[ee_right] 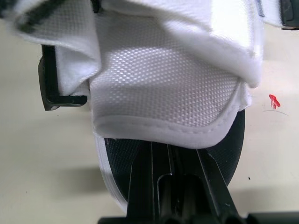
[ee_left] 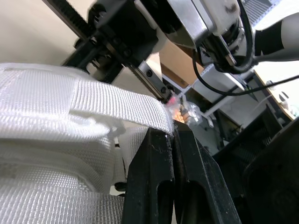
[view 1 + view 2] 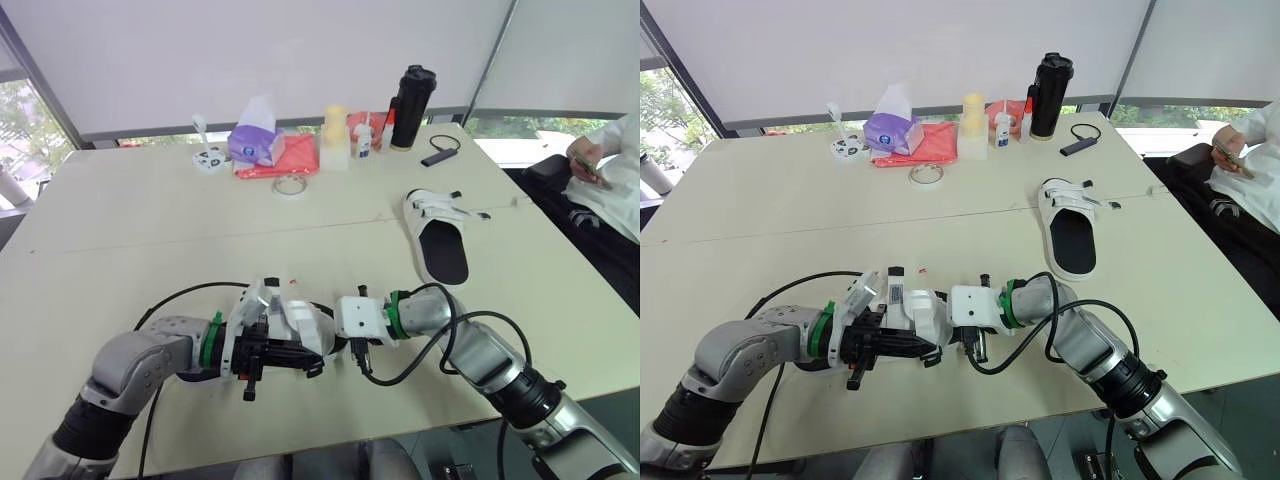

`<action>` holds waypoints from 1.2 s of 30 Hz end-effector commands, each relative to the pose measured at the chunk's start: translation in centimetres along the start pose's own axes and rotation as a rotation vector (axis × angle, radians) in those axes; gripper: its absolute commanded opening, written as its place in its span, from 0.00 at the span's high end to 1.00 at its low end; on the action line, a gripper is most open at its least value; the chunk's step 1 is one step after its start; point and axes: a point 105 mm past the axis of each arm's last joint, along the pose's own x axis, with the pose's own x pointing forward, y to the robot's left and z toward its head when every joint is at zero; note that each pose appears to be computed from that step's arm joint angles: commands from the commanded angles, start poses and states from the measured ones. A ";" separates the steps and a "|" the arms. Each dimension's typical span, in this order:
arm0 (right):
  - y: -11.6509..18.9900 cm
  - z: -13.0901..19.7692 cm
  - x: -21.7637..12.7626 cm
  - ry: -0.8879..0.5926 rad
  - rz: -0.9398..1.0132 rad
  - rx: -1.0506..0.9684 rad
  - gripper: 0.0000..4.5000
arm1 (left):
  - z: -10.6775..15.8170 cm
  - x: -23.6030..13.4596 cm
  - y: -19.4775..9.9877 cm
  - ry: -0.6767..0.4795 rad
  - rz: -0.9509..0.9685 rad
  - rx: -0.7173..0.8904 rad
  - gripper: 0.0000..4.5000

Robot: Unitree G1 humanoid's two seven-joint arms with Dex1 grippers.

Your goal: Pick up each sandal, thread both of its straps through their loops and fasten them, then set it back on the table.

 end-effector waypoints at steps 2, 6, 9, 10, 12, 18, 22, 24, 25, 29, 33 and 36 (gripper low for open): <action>1.1 -3.8 0.5 0.142 0.019 0.088 1.00 | -1.5 0.3 -0.3 0.083 -0.011 0.008 0.99; 1.1 -3.8 0.4 0.143 0.019 0.089 1.00 | -1.0 0.1 -0.1 0.053 -0.006 0.011 0.99; 1.1 -3.8 0.5 0.143 0.019 0.089 1.00 | 0.7 -0.3 0.8 -0.029 0.036 0.023 0.99; 1.1 -3.8 0.5 0.143 0.019 0.088 1.00 | 0.9 -0.4 0.9 -0.040 0.041 0.025 0.99; 1.1 -3.8 0.5 0.143 0.019 0.088 1.00 | 1.4 -0.6 1.1 -0.060 0.053 0.032 0.99; 1.0 -3.7 0.6 0.140 0.023 0.081 1.00 | 2.7 -1.5 1.5 -0.097 0.092 0.027 0.88; 0.9 -3.7 0.7 0.140 0.026 0.076 1.00 | 3.0 -2.0 1.4 -0.125 0.101 0.016 0.49; 0.9 -3.7 0.7 0.140 0.027 0.075 1.00 | 3.5 -2.4 1.3 -0.149 0.105 0.011 0.27; 0.9 -3.7 0.7 0.140 0.028 0.074 1.00 | 3.7 -2.8 1.4 -0.161 0.114 0.008 0.27; 1.0 -3.7 0.7 0.142 0.031 0.072 1.00 | 4.8 -4.2 1.4 -0.210 0.149 0.013 0.27; 1.0 -3.7 0.7 0.140 0.035 0.068 1.00 | 5.8 -5.5 0.5 -0.235 0.148 0.024 0.27; 1.0 -3.7 0.8 0.138 0.039 0.066 1.00 | 5.9 -5.4 -0.9 -0.226 0.092 0.014 0.27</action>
